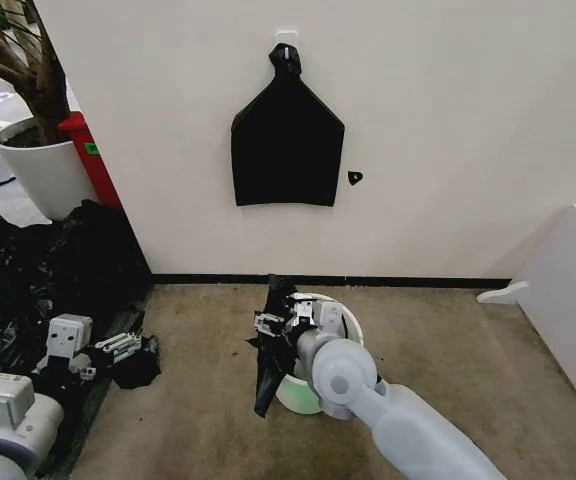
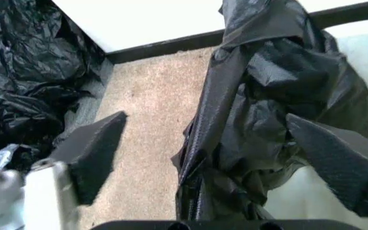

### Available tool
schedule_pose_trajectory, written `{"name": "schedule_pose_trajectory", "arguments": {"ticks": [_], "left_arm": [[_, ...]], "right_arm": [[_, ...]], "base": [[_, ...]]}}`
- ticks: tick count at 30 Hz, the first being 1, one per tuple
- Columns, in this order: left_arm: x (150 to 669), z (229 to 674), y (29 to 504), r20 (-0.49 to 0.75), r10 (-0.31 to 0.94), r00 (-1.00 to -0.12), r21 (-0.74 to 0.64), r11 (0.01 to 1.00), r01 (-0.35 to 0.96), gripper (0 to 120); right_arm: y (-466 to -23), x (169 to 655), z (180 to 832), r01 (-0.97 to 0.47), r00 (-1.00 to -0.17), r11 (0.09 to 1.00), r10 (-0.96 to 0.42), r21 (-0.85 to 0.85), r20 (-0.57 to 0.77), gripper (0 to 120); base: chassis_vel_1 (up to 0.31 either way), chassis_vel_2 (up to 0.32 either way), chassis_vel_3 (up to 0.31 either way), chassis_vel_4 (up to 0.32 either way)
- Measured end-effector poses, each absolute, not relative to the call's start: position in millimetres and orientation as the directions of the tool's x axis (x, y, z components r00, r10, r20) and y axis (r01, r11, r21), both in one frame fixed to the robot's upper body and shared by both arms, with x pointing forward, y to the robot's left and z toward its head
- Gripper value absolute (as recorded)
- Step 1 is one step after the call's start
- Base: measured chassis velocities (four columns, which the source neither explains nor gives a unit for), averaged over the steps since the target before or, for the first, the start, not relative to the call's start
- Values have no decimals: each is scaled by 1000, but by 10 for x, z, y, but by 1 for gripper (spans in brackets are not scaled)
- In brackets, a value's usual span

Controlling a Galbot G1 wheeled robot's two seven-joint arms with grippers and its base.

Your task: Place the garbage bag over the trash bin.

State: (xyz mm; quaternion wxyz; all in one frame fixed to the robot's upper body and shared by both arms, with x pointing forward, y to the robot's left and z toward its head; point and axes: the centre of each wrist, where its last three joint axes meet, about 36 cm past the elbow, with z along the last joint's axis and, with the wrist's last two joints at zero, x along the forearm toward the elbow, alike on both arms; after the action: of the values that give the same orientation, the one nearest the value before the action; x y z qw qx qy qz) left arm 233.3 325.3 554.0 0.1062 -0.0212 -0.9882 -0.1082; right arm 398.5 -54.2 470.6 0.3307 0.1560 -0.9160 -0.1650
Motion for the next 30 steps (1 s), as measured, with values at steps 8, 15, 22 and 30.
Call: {"name": "schedule_pose_trajectory", "arguments": {"ticks": [8,15,22,30], "left_arm": [[2350,5554,3252,204,25,-979,211,975,68,100],[2382,5576,3243,190,35,-981,206,976,75,100],[2395,5582,3242,188,40,-981,197,977,78,100],[2422,5607,3245,175,37,-984,198,977,73,100]], "right_arm": [[-450,3973,4631,-172,-720,898,-395,405,571,73],[-424,3994,4579,-160,-715,903,-385,399,584,51],[-448,3987,4555,-158,-715,908,-377,389,589,22],[-427,4012,4536,-157,-716,910,-373,385,590,0]], "base": [[0,0,0,0],[0,0,0,0],[0,0,0,0],[0,0,0,0]]}}
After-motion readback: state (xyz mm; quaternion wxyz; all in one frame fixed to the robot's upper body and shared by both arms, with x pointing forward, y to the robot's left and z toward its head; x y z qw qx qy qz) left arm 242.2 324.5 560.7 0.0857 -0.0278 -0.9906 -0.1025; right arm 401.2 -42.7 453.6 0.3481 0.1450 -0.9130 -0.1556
